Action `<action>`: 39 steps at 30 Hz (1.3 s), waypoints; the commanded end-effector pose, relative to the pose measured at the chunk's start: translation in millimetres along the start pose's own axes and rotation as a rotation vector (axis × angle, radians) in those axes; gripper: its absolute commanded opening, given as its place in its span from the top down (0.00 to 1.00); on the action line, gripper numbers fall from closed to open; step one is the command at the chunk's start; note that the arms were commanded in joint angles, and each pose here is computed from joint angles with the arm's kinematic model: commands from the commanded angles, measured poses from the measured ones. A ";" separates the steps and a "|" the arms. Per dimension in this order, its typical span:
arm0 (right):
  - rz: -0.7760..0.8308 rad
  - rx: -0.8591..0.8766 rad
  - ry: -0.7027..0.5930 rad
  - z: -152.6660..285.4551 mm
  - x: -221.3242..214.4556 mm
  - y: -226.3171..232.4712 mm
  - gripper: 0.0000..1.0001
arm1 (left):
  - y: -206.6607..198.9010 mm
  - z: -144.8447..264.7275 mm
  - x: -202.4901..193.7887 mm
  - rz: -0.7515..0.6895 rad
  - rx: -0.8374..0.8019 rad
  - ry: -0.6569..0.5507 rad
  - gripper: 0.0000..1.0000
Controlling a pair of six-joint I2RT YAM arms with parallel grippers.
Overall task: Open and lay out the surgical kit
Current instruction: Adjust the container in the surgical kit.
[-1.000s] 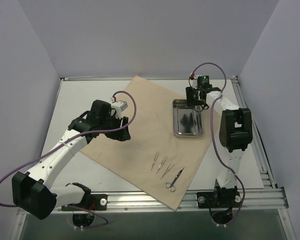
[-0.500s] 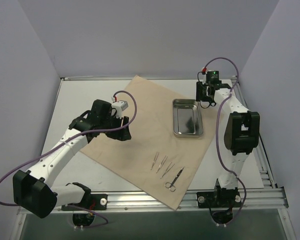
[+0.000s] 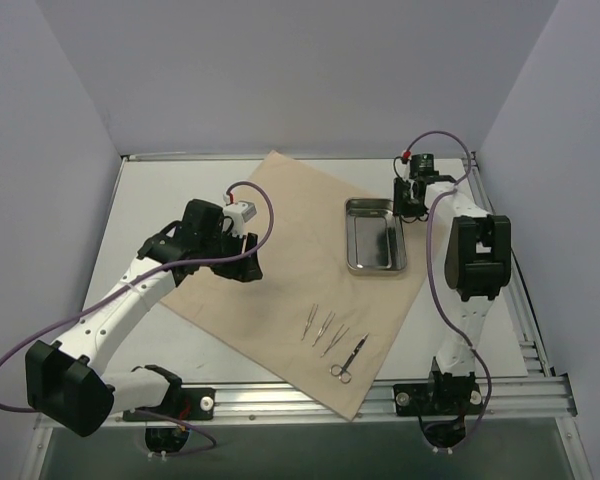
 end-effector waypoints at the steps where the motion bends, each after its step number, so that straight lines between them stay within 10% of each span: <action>1: 0.002 0.017 0.000 -7.7 2.2 -0.3 0.69 | -2.8 12.5 14.3 -0.013 -0.004 -0.063 0.37; 13: -0.016 0.032 -0.011 -26.4 5.0 1.6 0.99 | -3.6 15.2 13.5 -0.016 -0.004 -0.057 0.37; 39: -0.064 0.147 -0.451 60.7 30.9 7.6 1.00 | -4.4 16.3 14.8 -0.011 -0.010 -0.063 0.37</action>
Point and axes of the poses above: each gripper's point midway between its finger pads, its own z axis back along the fingers, its own y axis along the line the jaws close on, x = y × z, the point moved 8 cm from there along z, back along the fingers, and after that the axes turned 13 degrees about -z, right-handed, at the moved point
